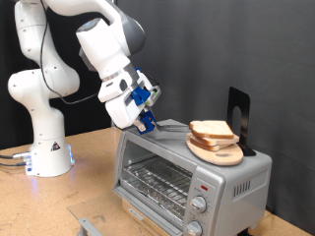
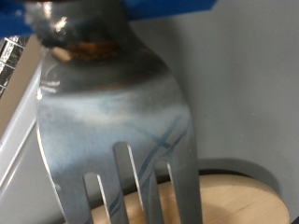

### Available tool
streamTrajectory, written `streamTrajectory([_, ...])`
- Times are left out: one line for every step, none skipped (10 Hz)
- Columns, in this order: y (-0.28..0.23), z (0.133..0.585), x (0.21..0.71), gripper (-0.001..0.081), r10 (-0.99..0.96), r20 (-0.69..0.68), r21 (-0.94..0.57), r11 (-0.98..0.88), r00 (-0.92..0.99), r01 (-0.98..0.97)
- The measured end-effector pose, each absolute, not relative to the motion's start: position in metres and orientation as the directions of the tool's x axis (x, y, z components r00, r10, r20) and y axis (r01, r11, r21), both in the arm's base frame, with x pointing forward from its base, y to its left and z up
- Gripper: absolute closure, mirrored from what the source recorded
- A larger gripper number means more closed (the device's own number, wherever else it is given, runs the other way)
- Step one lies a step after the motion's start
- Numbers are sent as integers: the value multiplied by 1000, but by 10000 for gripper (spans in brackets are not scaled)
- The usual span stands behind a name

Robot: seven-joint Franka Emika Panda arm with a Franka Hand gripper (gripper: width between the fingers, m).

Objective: Make a piece of toast with the oven

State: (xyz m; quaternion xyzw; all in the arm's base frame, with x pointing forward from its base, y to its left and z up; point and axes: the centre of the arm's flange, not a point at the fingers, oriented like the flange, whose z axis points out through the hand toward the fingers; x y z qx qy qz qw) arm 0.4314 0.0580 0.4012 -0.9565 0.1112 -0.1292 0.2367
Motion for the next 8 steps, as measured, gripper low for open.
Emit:
streamTrajectory([58, 403, 431, 340, -276, 199, -486, -861, 940, -150])
streamTrajectory([57, 405, 431, 340, -280, 206, -490, -859, 938, -148])
streamTrajectory([57, 407, 431, 340, -281, 212, -493, -858, 936, -146])
streamTrajectory([57, 409, 431, 340, -282, 216, -494, -857, 935, -144])
streamTrajectory([57, 410, 431, 340, -282, 219, -495, -857, 934, -143])
streamTrajectory([57, 411, 431, 340, -282, 221, -495, -857, 934, -142])
streamTrajectory([57, 412, 431, 340, -282, 223, -496, -857, 933, -141])
streamTrajectory([57, 413, 431, 341, -283, 226, -496, -857, 932, -140])
